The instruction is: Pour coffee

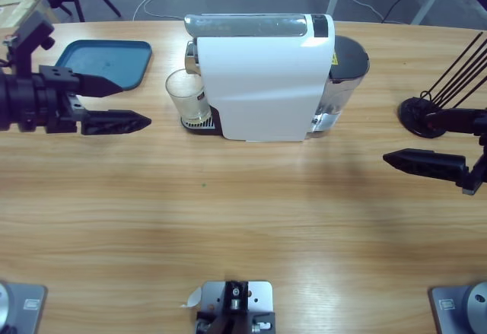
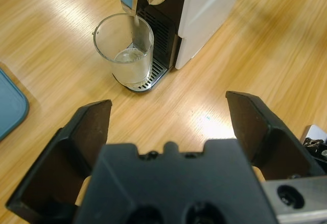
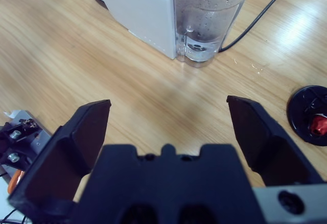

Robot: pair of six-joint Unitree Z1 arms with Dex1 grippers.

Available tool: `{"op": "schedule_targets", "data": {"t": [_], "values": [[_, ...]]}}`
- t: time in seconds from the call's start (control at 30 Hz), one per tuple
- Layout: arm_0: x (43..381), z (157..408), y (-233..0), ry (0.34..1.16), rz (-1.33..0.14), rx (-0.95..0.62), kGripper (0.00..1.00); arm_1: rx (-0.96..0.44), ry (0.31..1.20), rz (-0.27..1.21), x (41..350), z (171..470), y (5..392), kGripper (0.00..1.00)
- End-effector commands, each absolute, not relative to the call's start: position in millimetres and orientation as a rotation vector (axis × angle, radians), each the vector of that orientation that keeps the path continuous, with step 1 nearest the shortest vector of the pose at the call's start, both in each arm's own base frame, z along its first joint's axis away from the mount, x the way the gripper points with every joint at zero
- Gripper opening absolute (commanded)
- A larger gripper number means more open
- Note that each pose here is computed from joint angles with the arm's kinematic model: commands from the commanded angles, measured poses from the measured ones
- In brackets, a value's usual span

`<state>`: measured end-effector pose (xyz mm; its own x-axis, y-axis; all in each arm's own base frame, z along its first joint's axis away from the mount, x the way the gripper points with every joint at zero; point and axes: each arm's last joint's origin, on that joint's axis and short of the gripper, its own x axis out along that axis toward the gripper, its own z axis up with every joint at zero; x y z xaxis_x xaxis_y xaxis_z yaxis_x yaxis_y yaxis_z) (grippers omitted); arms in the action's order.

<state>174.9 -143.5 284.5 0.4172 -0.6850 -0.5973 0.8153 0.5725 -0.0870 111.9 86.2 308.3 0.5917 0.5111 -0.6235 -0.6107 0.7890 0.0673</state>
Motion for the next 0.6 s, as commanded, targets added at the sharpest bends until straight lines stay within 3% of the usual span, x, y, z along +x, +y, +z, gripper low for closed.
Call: {"op": "schedule_targets", "data": {"t": [0.03, 0.13, 0.6], "values": [[166, 277, -141, 0.658, -0.991, 0.245, 0.968, -0.156, 0.656, 0.637, 108, 308, 81, 1.0], [166, 278, -143, 0.656, -1.015, 0.235, 0.968, -0.149, 0.63, 0.637, 104, 309, 78, 1.0], [164, 277, -137, 0.616, -0.981, 0.316, 0.968, -0.156, 0.671, 0.646, 114, 303, 86, 1.0]]}}
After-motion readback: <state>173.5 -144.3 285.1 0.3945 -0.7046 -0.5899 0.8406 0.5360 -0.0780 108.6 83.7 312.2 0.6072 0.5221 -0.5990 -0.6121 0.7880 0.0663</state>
